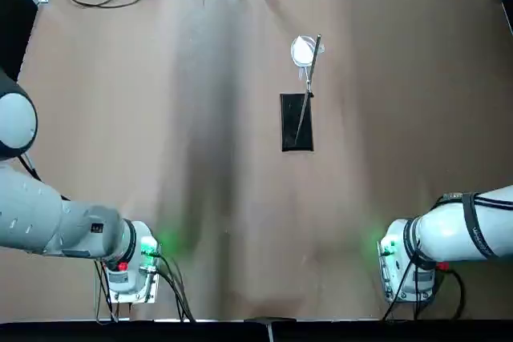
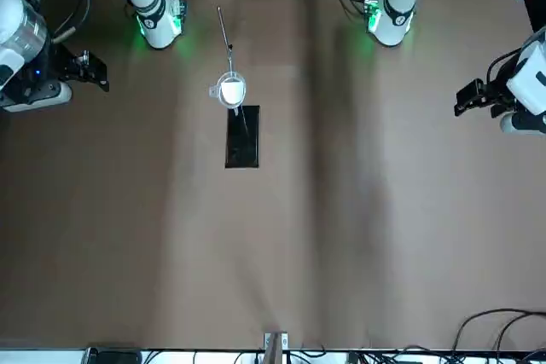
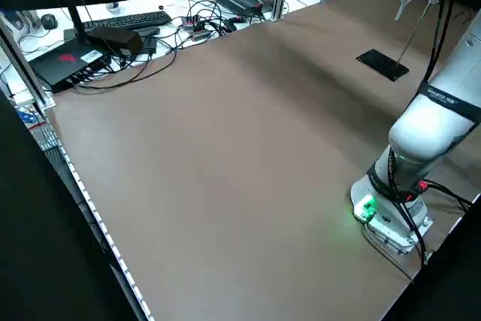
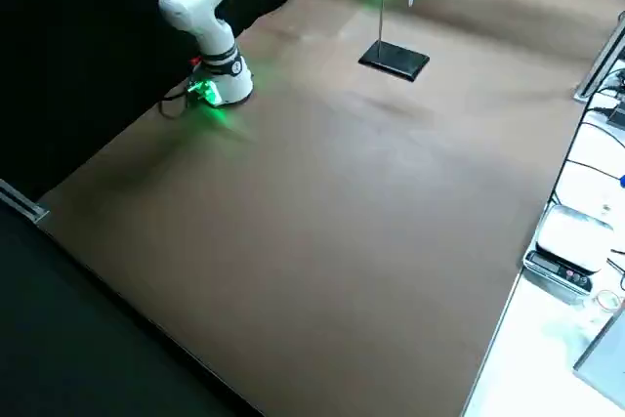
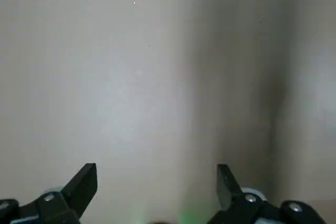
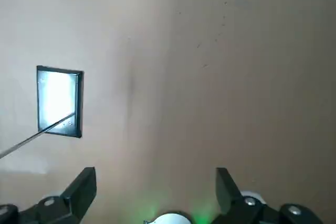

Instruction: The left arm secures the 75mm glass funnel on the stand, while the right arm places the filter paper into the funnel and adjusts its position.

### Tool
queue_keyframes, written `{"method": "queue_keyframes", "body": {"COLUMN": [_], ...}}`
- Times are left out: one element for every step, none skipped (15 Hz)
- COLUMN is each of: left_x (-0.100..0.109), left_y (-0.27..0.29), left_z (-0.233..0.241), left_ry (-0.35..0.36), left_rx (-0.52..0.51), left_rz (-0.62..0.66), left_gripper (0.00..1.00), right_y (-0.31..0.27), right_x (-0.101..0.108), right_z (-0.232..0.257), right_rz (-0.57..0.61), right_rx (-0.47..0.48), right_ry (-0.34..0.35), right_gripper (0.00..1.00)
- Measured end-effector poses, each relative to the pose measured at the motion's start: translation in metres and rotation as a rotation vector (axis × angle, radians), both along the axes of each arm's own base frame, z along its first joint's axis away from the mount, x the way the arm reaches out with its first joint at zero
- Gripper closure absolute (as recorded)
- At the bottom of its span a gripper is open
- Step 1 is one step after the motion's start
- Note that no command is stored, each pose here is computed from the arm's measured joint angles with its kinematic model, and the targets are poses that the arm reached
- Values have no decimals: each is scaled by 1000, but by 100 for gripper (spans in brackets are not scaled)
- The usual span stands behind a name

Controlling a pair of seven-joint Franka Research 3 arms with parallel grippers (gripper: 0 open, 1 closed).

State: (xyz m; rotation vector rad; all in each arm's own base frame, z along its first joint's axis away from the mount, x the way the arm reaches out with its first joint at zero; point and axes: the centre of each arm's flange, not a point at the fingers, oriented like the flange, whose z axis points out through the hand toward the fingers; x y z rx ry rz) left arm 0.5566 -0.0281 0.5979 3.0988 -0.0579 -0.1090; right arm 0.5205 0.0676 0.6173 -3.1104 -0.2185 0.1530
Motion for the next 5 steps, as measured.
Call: {"method": "queue_keyframes", "body": {"left_x": [0,0,0,0,1], "left_y": [0,0,0,1,2], "left_z": [0,0,0,0,-2], "left_ry": [0,0,0,0,4], "left_rx": [0,0,0,0,0], "left_rz": [0,0,0,1,4], "left_gripper": [0,0,0,0,0], "right_y": [-2,-3,-5,-6,-7], "right_x": [0,0,0,0,1], "right_z": [1,2,4,5,8], "right_rz": [-2,-5,-7,-9,-12], "right_rx": [-4,-5,-5,-5,-3], "right_ry": [-4,-7,-10,-14,-24], "right_gripper": [0,0,0,0,0]}}
